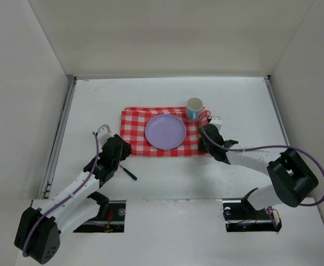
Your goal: Set the dinner table for one person
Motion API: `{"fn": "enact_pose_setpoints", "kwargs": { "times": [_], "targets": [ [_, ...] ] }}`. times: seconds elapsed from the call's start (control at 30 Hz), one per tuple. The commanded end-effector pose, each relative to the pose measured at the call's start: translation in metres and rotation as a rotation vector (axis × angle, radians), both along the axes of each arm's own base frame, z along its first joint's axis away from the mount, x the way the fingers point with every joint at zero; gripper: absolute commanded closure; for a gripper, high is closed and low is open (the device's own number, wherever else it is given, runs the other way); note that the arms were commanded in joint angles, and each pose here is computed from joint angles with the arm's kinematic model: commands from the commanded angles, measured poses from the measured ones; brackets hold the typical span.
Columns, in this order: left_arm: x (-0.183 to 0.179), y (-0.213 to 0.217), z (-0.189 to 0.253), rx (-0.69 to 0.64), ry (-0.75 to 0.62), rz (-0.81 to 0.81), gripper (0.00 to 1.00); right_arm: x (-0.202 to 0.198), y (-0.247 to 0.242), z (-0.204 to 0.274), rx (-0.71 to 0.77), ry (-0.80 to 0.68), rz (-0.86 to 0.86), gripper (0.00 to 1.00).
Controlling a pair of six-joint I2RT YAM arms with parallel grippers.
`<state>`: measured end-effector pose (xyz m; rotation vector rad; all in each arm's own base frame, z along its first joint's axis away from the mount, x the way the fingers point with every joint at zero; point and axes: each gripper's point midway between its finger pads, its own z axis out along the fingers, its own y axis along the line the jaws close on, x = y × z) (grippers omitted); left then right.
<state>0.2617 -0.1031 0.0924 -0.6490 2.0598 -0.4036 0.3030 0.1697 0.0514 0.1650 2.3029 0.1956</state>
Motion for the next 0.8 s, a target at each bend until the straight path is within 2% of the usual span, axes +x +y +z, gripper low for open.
{"fn": "enact_pose_setpoints", "kwargs": {
  "times": [0.0,0.17,0.4,0.5,0.57,0.77],
  "targets": [
    [-0.004,0.01,-0.005,0.05,0.021,0.021,0.72,0.017,0.012,0.011,0.012,-0.044,0.01,0.93],
    [-0.018,0.025,-0.015,0.146,0.104,0.041,0.72,0.018,0.006,0.007,-0.008,-0.039,-0.016,0.85],
    [-0.054,0.045,-0.023,0.249,0.261,0.039,0.66,0.014,-0.002,0.028,0.006,-0.094,-0.034,0.45],
    [-0.073,0.048,-0.027,0.242,0.348,0.065,0.63,0.012,-0.007,0.052,0.025,-0.151,-0.037,0.34],
    [-0.08,0.044,-0.029,0.233,0.378,0.066,0.62,0.012,-0.01,0.067,0.03,-0.187,-0.034,0.3],
    [-0.084,0.016,-0.037,0.161,0.418,0.105,0.61,0.012,0.002,0.091,0.026,-0.256,0.007,0.29]
  ]
}}
